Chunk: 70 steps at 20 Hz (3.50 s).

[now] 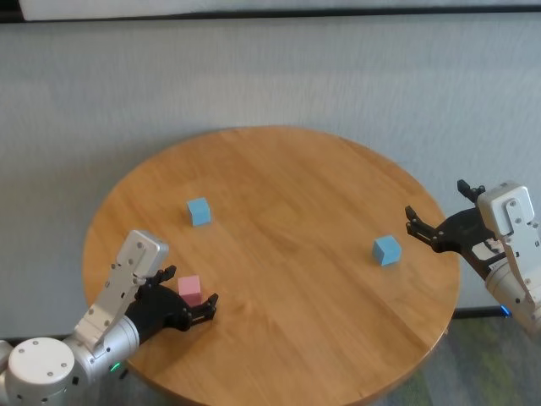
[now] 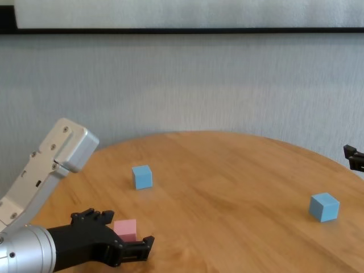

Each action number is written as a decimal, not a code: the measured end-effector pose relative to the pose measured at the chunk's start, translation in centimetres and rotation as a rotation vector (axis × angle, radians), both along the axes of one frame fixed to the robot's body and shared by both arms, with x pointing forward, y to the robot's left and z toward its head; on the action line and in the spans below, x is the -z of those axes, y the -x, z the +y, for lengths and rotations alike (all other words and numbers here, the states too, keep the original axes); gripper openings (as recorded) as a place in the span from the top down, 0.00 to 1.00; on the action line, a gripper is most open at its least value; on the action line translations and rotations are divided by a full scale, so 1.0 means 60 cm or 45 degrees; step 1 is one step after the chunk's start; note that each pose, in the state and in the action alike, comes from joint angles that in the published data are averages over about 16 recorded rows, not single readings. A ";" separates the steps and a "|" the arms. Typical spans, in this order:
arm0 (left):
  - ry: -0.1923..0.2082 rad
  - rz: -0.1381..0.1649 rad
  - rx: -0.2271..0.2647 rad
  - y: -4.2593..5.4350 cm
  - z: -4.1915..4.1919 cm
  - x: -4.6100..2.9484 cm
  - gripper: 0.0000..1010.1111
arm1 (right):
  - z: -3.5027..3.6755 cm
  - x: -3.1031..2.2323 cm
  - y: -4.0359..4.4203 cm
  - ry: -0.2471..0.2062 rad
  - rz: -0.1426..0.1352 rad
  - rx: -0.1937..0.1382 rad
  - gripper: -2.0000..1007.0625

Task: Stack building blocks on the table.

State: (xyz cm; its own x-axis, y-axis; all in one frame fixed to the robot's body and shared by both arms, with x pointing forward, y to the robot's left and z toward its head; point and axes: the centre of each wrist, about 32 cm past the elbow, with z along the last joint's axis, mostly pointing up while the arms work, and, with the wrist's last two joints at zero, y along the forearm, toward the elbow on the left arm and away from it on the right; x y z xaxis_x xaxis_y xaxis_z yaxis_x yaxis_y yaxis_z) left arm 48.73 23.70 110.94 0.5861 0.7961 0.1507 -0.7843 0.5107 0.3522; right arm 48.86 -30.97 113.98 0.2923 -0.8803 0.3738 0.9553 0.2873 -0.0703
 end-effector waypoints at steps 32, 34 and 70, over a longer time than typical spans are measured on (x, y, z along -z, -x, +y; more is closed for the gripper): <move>0.018 0.001 0.004 -0.004 0.002 0.003 0.43 | 0.000 0.0000 0.000 0.000 0.000 0.000 0.00; 0.020 -0.010 0.008 -0.007 0.001 0.000 0.43 | 0.000 0.0000 0.000 0.000 0.000 0.000 0.00; -0.001 -0.059 0.303 -0.121 -0.103 -0.008 0.43 | 0.000 0.0000 0.000 0.000 0.000 0.000 0.00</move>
